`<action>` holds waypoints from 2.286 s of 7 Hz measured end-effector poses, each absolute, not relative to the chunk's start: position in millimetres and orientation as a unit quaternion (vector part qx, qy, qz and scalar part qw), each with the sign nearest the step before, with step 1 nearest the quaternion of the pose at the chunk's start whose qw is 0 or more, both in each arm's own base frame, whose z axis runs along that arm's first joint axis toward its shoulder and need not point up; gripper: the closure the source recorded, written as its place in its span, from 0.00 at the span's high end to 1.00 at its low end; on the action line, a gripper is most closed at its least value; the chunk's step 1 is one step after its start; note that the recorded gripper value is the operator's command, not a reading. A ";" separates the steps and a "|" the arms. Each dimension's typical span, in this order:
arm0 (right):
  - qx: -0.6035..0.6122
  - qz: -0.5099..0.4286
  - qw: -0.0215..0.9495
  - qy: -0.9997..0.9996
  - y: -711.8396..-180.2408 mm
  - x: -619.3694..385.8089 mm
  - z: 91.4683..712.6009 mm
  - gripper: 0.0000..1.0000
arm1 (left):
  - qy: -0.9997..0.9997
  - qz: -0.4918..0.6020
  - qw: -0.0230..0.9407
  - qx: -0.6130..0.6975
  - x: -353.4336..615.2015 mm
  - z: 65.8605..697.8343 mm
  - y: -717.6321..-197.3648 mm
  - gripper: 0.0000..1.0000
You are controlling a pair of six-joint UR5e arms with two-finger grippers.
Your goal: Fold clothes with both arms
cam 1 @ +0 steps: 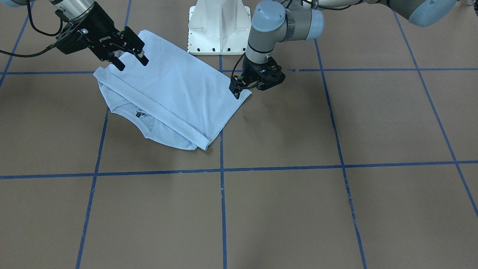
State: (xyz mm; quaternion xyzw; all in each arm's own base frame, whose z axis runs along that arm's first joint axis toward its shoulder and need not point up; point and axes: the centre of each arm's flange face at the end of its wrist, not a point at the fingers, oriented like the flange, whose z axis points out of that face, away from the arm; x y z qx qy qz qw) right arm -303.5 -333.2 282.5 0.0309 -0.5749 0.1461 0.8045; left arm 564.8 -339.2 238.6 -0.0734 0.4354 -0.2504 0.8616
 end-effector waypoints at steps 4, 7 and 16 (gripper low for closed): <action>0.031 0.145 0.804 -0.576 -333.1 -305.1 281.7 1.00 | 0.418 -0.251 0.870 -0.074 591.7 252.2 -310.1 0.86; 0.031 0.145 0.804 -0.576 -333.6 -304.8 281.2 1.00 | 0.414 -0.257 0.870 -0.073 595.8 254.7 -309.4 0.71; 0.029 0.146 0.806 -0.572 -336.2 -309.6 284.7 1.00 | 0.415 -0.269 0.867 -0.063 586.3 252.0 -324.0 0.00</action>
